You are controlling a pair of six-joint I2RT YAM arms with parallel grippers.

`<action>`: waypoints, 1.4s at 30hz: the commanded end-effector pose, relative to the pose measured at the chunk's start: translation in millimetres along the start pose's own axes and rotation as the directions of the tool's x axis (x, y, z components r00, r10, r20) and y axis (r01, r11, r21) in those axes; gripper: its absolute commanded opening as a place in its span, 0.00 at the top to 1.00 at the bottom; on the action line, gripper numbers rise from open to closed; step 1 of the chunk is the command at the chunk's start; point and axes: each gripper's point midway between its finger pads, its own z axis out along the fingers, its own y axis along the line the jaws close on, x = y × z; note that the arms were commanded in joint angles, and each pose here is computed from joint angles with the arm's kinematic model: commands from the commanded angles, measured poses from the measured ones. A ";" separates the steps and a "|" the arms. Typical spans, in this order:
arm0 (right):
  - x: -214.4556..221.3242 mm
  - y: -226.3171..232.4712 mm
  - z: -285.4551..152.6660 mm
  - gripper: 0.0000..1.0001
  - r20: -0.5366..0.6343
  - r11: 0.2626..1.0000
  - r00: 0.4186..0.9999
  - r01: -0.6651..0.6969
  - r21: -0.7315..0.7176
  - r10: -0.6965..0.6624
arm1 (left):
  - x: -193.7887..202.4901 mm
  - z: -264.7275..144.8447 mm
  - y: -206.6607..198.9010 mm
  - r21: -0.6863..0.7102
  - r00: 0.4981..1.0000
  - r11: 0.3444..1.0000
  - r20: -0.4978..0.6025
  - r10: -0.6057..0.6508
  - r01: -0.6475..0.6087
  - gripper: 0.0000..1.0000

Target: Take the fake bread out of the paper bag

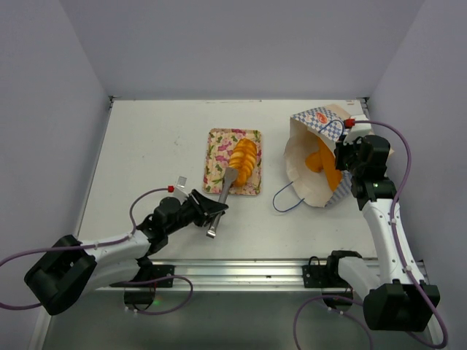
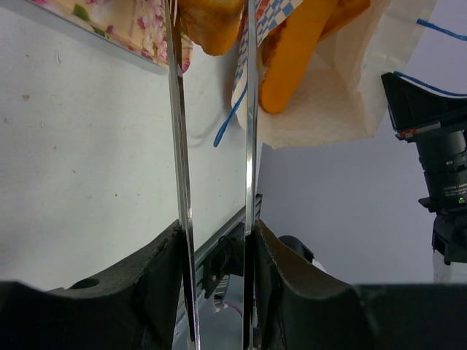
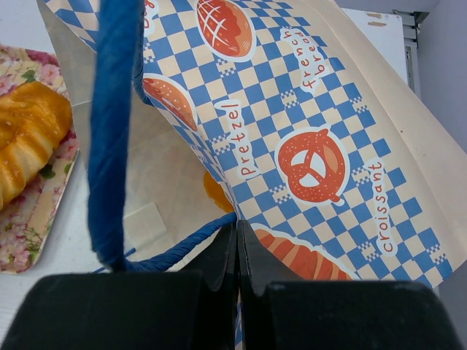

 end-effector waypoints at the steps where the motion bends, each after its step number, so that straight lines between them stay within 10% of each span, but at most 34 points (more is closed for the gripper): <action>1: -14.3 0.7 -3.3 1.00 0.060 1.000 0.998 -0.012 -0.006 0.012 | 6.6 0.9 -16.6 0.055 1.000 0.998 -0.025 0.014 -0.013 0.57; 42: -15.1 1.6 -4.6 1.00 0.065 1.000 0.998 -0.011 -0.010 0.012 | 13.5 -10.0 -33.4 0.029 0.990 0.990 -0.040 0.136 -0.134 0.51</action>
